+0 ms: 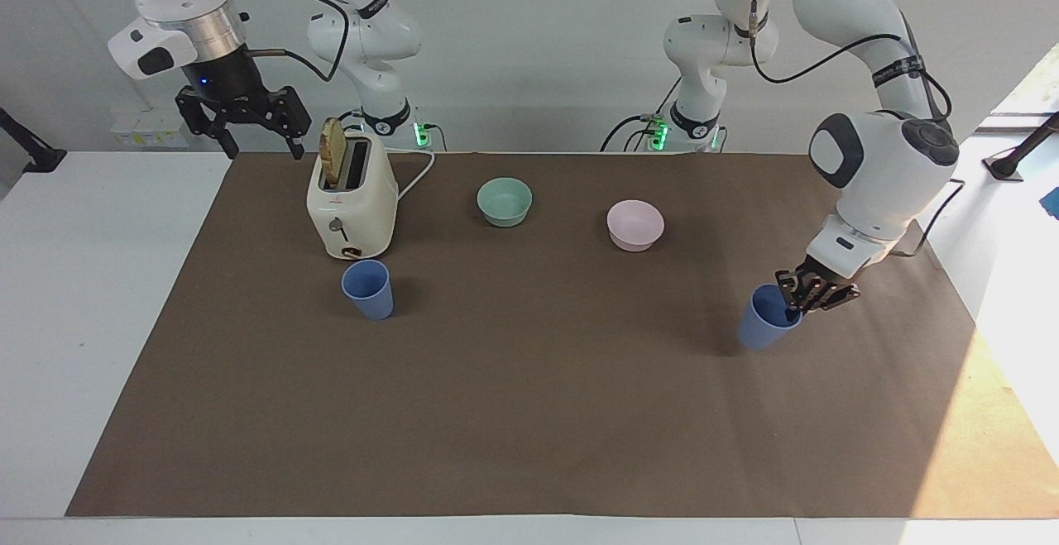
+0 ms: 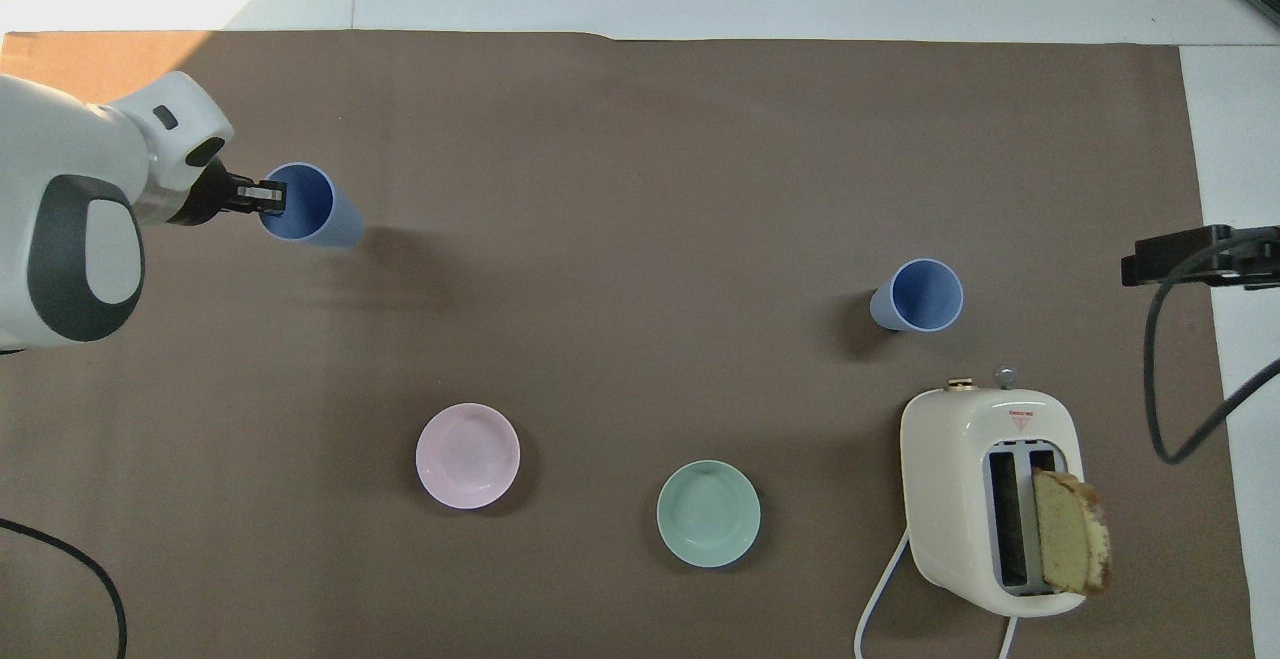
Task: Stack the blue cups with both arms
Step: 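Carry the blue cup with the left gripper to the table center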
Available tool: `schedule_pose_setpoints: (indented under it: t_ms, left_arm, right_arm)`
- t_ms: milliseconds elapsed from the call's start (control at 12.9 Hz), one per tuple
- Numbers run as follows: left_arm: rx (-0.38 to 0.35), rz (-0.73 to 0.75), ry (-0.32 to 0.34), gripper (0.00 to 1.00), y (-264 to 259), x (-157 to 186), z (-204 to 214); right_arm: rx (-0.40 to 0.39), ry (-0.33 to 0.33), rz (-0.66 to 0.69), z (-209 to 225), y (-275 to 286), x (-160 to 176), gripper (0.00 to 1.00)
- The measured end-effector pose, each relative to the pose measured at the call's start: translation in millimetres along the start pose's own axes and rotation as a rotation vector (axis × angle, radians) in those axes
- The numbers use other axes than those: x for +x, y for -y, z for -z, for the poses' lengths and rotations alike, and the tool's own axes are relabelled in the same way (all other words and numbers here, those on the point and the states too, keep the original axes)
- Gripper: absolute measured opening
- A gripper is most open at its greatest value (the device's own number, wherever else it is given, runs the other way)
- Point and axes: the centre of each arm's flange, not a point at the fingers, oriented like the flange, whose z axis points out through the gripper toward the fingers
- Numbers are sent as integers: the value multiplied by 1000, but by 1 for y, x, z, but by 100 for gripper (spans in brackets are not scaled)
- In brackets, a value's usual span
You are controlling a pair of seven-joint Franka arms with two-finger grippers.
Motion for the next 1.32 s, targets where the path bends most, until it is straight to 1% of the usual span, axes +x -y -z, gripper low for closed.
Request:
schedule_pose_setpoints:
  t_ms: [311, 544, 778, 856, 1089, 1167, 1322]
  left_arm:
    - [-28, -2, 22, 5, -109, -9, -11]
    - [-40, -2, 42, 5, -172, -25, -21]
    - [-53, 3, 28, 5, -225, -50, -43]
    - [-55, 2, 33, 5, -239, -59, -51]
    - [-56, 3, 47, 5, -262, -74, -60]
    - [-57, 14, 44, 12, -263, -74, -59]
    - [-56, 24, 38, 37, -259, -71, -58]
  right_arm:
    - [0, 0, 1, 0, 0, 0, 100]
    - [0, 0, 3, 0, 2, 0, 100]
    - [1, 2, 5, 0, 3, 0, 100]
    - [1, 3, 7, -1, 4, 0, 100]
    - [0, 23, 7, -10, 4, -1, 100]
    - [0, 32, 7, -15, 4, -1, 100]
    - [0, 45, 7, -22, 4, -1, 100]
